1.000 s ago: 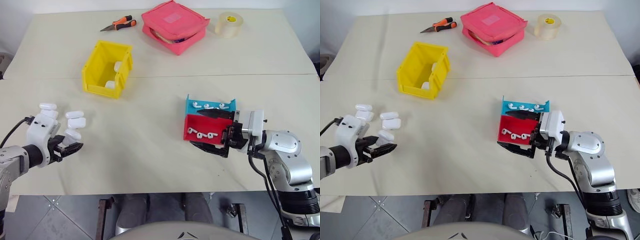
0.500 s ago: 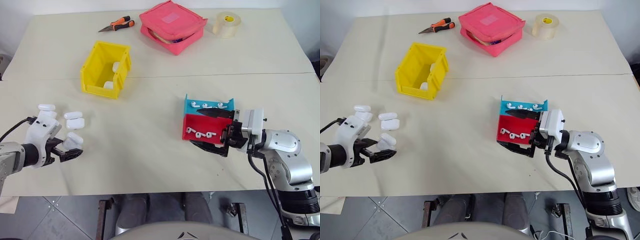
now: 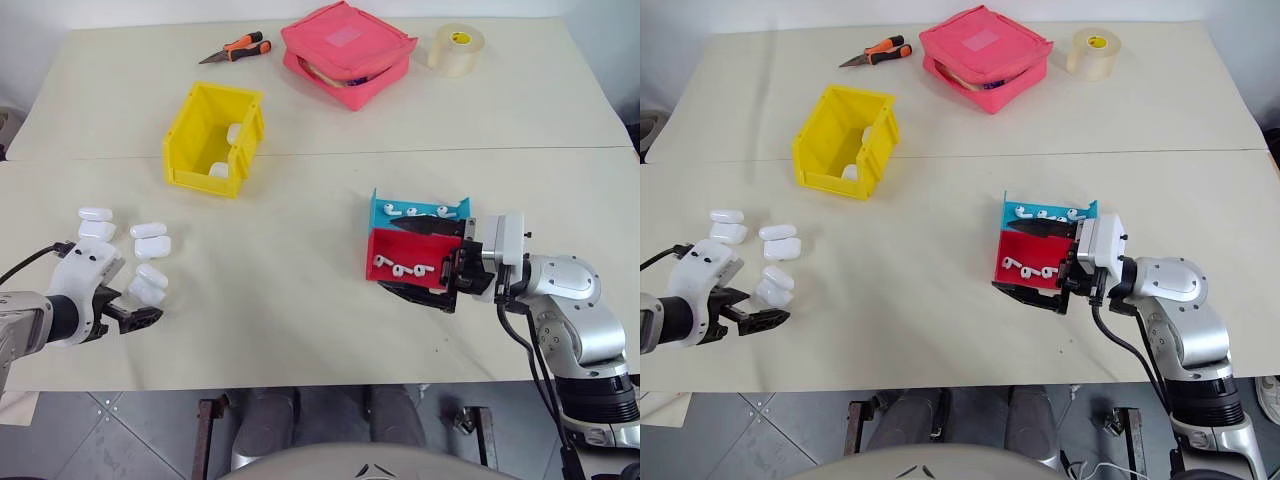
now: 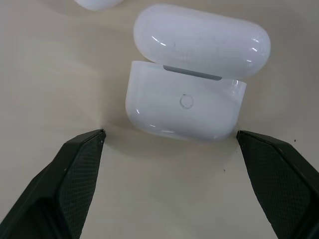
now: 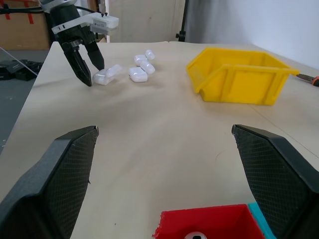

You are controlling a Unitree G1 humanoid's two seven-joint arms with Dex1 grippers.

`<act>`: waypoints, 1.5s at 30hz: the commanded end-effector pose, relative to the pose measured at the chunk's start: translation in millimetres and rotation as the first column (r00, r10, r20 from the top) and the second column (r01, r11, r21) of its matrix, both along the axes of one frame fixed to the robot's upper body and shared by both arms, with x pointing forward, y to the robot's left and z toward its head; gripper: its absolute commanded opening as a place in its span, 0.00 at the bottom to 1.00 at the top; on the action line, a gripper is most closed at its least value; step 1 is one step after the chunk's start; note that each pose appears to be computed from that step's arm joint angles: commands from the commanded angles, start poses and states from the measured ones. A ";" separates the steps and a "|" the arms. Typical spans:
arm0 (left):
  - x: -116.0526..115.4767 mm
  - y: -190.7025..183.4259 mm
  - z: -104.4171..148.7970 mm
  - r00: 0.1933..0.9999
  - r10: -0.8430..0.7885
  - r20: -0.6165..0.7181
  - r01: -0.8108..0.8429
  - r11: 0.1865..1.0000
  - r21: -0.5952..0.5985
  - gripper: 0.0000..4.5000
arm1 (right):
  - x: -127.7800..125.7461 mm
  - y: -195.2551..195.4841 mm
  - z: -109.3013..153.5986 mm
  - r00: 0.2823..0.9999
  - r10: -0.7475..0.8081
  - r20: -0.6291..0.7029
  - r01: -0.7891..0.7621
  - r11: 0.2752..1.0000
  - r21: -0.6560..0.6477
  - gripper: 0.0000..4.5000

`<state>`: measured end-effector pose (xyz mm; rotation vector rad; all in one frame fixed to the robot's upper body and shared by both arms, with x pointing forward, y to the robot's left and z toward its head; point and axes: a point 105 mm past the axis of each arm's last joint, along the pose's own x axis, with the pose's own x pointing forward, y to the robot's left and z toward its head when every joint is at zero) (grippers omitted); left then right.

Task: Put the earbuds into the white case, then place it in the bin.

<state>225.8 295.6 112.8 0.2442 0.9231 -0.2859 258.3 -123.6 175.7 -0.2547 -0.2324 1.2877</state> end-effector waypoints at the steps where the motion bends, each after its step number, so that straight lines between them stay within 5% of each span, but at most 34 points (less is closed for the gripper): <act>1: -7.2 -6.5 -11.8 0.999 -0.010 -0.053 0.008 1.000 -0.026 0.99 | -6.0 5.5 11.9 0.998 0.033 0.049 -0.033 0.999 0.008 1.00; 9: -0.9 -10.8 -13.2 1.000 -0.020 -0.005 0.019 0.999 -0.050 0.52 | -4.9 6.3 12.0 0.998 0.032 0.050 -0.032 0.999 0.011 1.00; 19: 0.1 -14.3 -16.5 0.999 -0.028 0.044 0.030 0.998 -0.053 0.52 | -5.2 4.7 11.7 0.999 0.036 0.036 -0.036 0.999 0.004 1.00; 23: -0.6 -15.0 -12.3 0.997 -0.038 0.064 0.039 0.999 -0.010 0.70 | -7.1 3.1 10.6 0.999 0.048 0.013 -0.048 0.999 -0.007 1.00; 27: 2.3 -23.5 5.0 0.994 -0.064 0.084 0.066 0.998 -0.016 0.99 | -7.2 2.6 12.4 0.998 0.059 0.001 -0.059 0.998 -0.016 1.00; 45: 14.6 -43.6 23.3 0.984 -0.162 0.070 0.162 0.987 0.012 0.99 | -7.3 7.7 16.0 0.995 0.102 -0.019 -0.102 0.995 -0.019 1.00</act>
